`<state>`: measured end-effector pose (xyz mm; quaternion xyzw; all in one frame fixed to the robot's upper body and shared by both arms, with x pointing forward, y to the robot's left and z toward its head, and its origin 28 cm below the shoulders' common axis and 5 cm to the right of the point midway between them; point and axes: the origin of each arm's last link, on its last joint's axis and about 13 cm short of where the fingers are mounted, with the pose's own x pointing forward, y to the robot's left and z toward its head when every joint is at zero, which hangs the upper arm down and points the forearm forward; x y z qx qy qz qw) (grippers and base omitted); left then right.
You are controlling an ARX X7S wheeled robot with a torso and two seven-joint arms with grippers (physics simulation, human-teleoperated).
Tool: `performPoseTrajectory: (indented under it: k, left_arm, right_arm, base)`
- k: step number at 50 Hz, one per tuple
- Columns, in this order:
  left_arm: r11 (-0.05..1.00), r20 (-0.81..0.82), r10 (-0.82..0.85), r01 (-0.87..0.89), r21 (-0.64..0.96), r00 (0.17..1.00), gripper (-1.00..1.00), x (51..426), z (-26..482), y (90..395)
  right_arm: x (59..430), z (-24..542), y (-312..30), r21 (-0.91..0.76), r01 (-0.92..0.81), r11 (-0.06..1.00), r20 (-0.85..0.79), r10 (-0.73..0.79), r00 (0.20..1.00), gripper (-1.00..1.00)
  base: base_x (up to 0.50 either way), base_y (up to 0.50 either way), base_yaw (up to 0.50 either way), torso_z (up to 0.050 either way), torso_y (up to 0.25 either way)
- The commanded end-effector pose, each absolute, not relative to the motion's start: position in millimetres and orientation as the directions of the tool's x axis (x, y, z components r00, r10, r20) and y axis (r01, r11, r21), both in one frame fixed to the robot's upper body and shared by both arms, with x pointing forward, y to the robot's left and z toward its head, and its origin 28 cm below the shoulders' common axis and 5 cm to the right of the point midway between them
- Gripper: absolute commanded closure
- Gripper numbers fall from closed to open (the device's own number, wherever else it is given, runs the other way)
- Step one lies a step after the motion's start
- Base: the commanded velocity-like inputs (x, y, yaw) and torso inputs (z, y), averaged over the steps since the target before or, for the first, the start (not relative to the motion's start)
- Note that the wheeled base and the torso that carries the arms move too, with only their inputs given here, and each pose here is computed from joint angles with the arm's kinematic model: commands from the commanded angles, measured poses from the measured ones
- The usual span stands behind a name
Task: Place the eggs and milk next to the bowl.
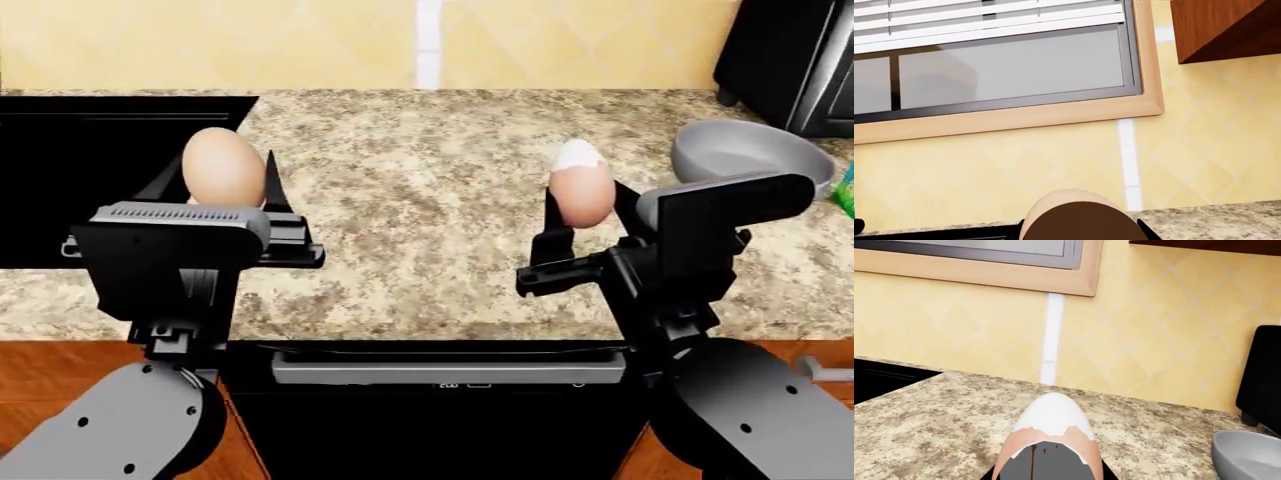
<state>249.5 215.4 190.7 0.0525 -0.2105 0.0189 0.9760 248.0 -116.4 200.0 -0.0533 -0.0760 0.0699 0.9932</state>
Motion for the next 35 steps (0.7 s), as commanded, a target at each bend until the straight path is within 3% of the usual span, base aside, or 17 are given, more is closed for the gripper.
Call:
performPoseTrajectory:
  k: [1,35]
  left_arm:
    - [0.995,0.414,0.017,-0.056,0.082,0.910,1.00,249.3,191.5,214.9]
    - [0.995,0.415,0.018,-0.057,0.081,0.910,1.00,248.1,192.2,214.7]
  right_arm:
    - [248.3,200.2,-116.5,-0.129,-0.131,0.983,0.143,0.149,0.978,1.00]
    - [248.2,199.6,-116.6,-0.131,-0.131,0.983,0.140,0.149,0.979,1.00]
  base:
    - [0.00,-0.50,0.00,0.000,0.000]
    - [0.00,-0.50,0.00,0.000,0.000]
